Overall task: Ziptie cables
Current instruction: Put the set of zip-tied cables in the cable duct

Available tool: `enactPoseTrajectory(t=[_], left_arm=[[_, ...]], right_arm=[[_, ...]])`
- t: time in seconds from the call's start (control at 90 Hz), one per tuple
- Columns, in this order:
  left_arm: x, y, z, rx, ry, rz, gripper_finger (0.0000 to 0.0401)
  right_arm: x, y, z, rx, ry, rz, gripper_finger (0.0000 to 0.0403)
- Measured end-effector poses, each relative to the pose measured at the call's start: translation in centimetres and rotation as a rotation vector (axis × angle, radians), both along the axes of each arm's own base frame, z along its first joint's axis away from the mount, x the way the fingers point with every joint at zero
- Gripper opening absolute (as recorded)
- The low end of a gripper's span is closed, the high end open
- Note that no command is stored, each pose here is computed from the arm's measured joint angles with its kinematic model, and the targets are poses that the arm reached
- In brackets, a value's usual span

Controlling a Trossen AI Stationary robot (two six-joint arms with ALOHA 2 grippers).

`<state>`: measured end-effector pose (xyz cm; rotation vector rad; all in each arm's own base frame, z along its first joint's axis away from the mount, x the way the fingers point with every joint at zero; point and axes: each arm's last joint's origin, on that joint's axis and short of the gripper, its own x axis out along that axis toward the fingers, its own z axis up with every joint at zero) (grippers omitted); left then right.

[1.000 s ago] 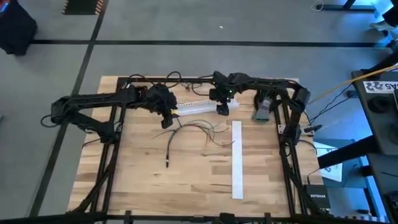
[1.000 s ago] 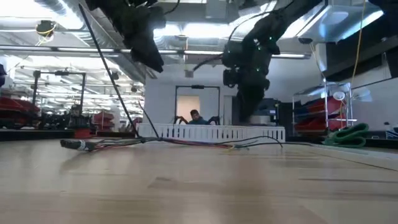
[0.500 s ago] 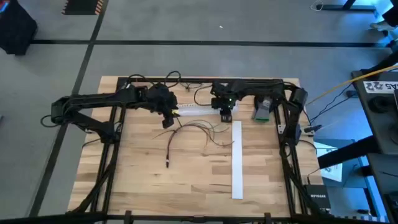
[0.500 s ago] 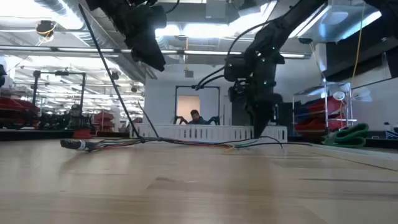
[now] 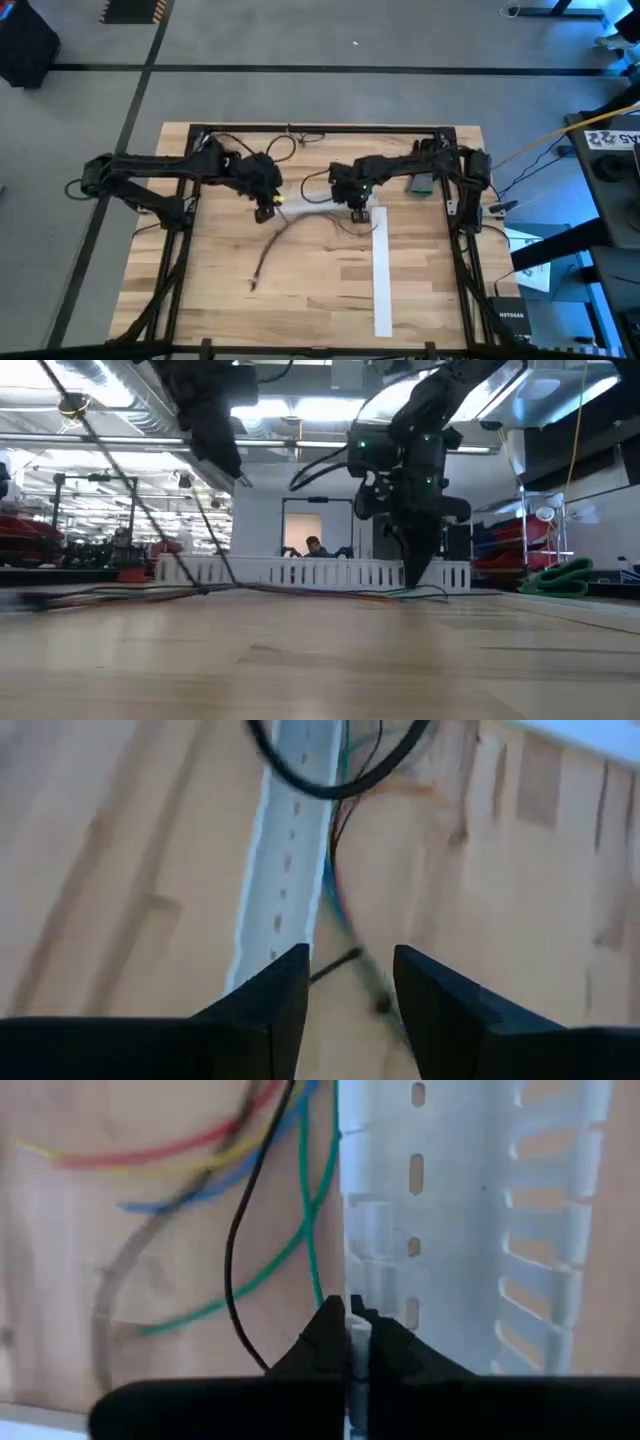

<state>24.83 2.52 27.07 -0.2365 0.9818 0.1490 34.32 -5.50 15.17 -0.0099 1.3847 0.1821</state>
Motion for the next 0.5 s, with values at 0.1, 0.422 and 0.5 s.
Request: enactPoseTrajectory(t=[0.1, 0.422, 0.5], left_arm=[[-0.1, -1.4, -0.1, -0.02, 0.028, -0.019, 0.0141], [0.0, -2.2, 0.0, -0.019, 0.011, -0.009, 0.0141], [0.0, -1.9, 0.0, -0.021, 0.012, 0.006, 0.0141]], right_arm=[[0.2, 1.5, 0.0, -0.001, 0.001, 0.035, 0.0003], [1.4, 2.0, 1.2, -0.055, -0.054, -0.015, 0.0078], [1.7, 1.8, 2.2, -0.118, -0.06, -0.015, 0.0115]])
